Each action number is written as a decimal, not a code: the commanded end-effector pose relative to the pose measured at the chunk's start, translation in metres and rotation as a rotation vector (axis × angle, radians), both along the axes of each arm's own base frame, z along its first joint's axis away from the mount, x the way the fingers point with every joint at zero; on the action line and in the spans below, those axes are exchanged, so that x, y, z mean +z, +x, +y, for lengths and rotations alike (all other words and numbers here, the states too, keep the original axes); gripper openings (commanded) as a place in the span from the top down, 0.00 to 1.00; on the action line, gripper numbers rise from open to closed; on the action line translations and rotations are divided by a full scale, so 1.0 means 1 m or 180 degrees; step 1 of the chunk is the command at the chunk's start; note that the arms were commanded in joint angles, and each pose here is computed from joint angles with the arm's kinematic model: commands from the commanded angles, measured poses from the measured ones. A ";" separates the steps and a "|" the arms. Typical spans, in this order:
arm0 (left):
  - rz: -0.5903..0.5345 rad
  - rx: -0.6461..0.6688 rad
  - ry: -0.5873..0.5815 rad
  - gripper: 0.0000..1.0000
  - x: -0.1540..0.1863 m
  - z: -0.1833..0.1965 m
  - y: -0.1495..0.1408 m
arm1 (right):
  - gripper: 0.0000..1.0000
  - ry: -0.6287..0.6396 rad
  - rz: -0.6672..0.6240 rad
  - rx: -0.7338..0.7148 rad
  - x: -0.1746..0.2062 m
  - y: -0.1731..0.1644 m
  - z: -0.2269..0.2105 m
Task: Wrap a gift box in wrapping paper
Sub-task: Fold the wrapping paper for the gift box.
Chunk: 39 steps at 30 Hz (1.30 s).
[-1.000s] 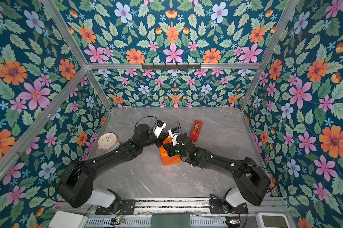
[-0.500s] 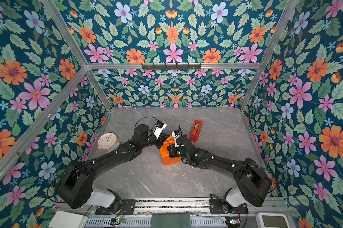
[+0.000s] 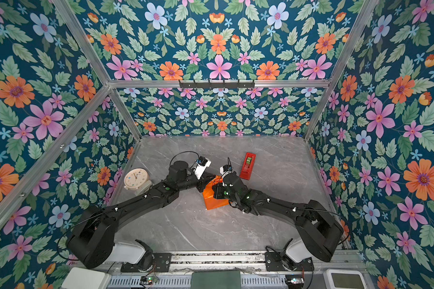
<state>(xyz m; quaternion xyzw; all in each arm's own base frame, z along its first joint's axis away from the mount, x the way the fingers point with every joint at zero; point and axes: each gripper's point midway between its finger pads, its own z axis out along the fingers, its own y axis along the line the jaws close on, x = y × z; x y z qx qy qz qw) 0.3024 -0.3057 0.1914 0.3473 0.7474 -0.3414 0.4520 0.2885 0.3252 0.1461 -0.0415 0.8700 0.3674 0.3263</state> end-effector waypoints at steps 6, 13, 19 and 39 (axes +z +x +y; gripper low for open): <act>0.0153 -0.0088 -0.0168 1.00 -0.002 -0.012 -0.010 | 0.92 -0.0377 0.0257 -0.0181 -0.034 -0.007 -0.023; 0.0306 -0.0030 -0.0117 1.00 -0.018 -0.011 -0.011 | 0.89 -0.0280 0.0166 -0.0095 -0.025 -0.010 -0.020; 0.0315 -0.0007 -0.0054 1.00 -0.026 -0.008 -0.012 | 0.85 -0.0129 0.0001 0.0086 -0.004 -0.011 -0.011; 0.0257 -0.0032 -0.0070 1.00 -0.019 -0.010 -0.011 | 0.89 -0.0304 0.0079 -0.0061 0.000 -0.020 -0.033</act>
